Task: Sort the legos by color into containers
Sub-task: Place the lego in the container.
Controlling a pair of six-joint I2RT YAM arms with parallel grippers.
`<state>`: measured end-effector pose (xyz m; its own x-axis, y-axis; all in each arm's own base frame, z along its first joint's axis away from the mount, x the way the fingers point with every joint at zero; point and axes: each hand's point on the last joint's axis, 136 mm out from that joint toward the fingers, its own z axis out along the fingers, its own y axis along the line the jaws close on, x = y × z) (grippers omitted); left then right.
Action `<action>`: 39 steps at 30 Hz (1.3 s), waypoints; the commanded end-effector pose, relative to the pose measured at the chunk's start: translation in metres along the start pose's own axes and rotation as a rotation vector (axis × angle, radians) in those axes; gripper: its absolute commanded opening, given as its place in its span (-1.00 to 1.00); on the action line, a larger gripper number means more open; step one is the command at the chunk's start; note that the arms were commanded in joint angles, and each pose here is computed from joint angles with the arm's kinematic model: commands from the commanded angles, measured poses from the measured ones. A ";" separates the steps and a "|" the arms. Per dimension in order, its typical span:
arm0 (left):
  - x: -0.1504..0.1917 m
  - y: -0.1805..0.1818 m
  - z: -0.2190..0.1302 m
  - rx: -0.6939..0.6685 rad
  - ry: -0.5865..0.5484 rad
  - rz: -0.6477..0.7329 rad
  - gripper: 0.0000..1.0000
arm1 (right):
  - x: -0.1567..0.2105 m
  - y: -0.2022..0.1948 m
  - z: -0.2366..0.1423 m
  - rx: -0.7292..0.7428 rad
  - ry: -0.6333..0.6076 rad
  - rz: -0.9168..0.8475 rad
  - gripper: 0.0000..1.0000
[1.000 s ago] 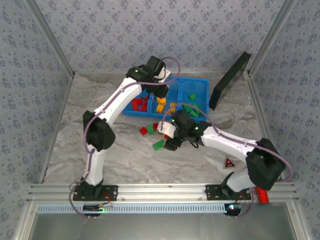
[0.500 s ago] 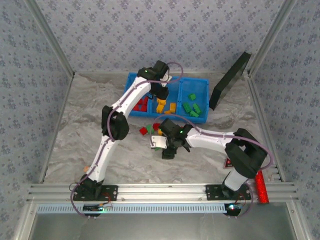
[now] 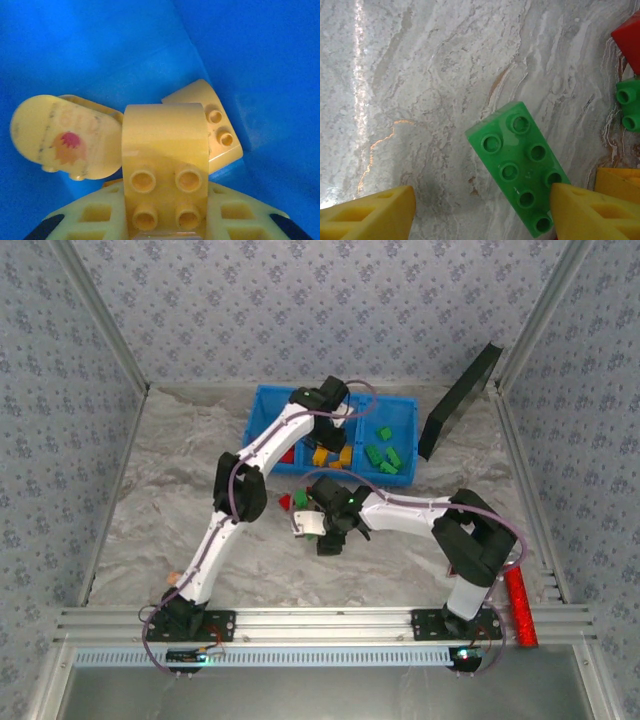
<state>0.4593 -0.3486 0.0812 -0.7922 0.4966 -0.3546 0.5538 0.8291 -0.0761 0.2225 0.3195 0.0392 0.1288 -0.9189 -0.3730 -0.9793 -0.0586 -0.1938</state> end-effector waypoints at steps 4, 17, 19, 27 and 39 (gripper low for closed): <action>0.007 -0.010 0.020 0.031 0.027 -0.014 -0.30 | -0.006 -0.003 -0.001 0.013 0.005 -0.045 0.44; -0.017 -0.030 -0.018 0.090 -0.081 0.000 0.15 | -0.020 -0.007 -0.016 0.043 -0.013 -0.102 0.40; -0.020 -0.033 -0.027 0.099 -0.099 0.008 0.18 | -0.022 -0.009 -0.014 0.048 -0.019 -0.107 0.40; -0.034 -0.040 -0.074 0.136 -0.188 0.026 0.20 | -0.022 -0.010 0.003 0.015 -0.007 -0.118 0.41; -0.026 -0.038 -0.126 0.152 -0.265 0.026 0.22 | -0.008 -0.002 0.028 -0.074 0.045 -0.074 0.24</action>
<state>0.4319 -0.3640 0.1911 -0.7155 0.4258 -0.5539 0.6071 0.7712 -0.1914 0.2308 0.3401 0.0253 0.2031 -0.9195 -0.3364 -0.9712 -0.1455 -0.1889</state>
